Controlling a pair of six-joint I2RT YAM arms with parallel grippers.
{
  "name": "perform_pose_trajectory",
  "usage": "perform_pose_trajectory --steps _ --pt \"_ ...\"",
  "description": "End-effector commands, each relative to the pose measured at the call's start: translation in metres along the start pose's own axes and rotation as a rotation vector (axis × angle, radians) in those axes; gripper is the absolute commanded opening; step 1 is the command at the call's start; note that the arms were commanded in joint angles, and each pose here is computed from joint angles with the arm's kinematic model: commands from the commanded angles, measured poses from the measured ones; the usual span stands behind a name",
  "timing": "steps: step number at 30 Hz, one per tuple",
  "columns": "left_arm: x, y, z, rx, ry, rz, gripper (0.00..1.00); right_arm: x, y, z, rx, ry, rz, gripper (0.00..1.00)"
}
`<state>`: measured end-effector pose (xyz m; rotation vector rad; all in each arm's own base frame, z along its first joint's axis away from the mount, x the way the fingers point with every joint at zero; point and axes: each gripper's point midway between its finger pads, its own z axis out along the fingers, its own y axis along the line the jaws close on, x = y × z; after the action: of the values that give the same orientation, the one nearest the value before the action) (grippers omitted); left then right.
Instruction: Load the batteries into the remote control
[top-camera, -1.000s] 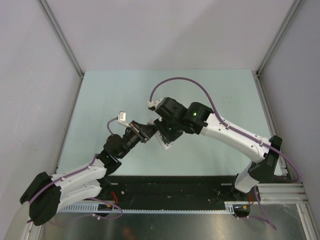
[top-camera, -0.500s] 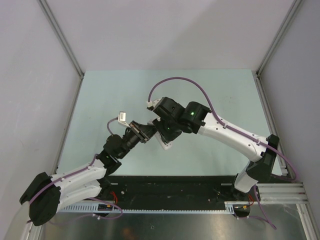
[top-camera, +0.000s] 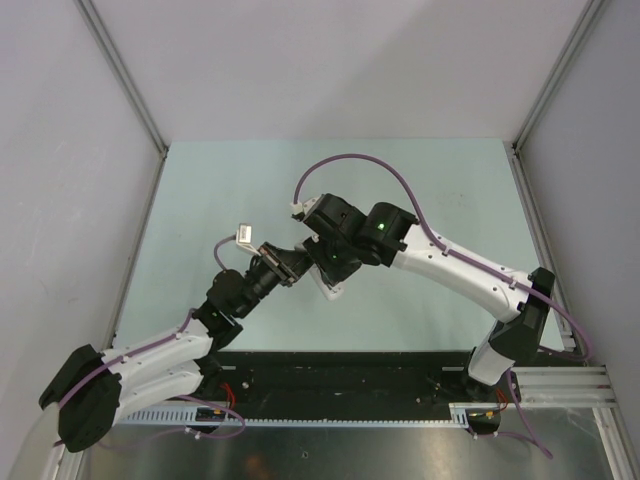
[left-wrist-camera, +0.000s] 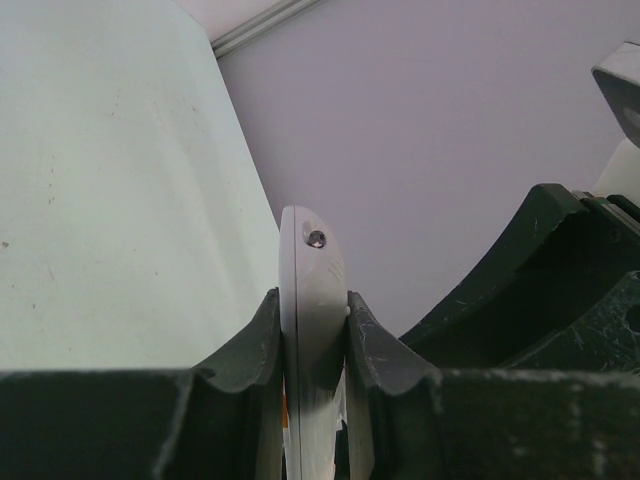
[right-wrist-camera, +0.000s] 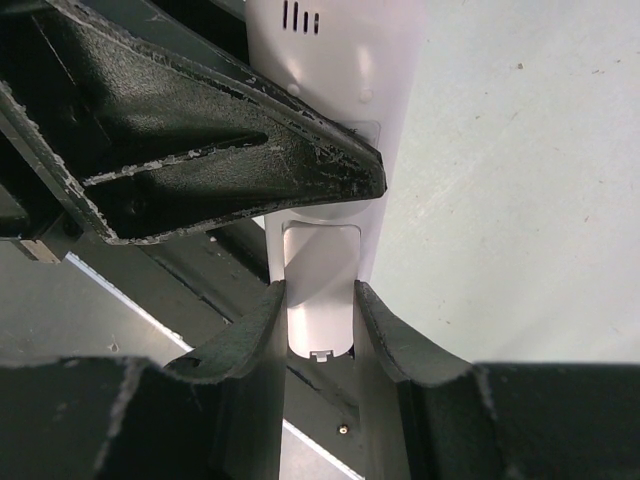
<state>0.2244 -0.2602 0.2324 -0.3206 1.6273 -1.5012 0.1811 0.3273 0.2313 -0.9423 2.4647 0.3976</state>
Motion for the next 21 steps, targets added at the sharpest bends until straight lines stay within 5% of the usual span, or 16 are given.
perform_pose_trajectory --steps 1,21 --pt "-0.009 -0.029 -0.003 0.103 -0.036 0.007 0.0 -0.012 -0.001 -0.004 0.012 -0.032 -0.015 0.0" --pt "-0.01 -0.034 -0.004 0.118 -0.035 -0.01 0.0 -0.013 -0.007 0.008 0.051 -0.03 0.004 0.0"
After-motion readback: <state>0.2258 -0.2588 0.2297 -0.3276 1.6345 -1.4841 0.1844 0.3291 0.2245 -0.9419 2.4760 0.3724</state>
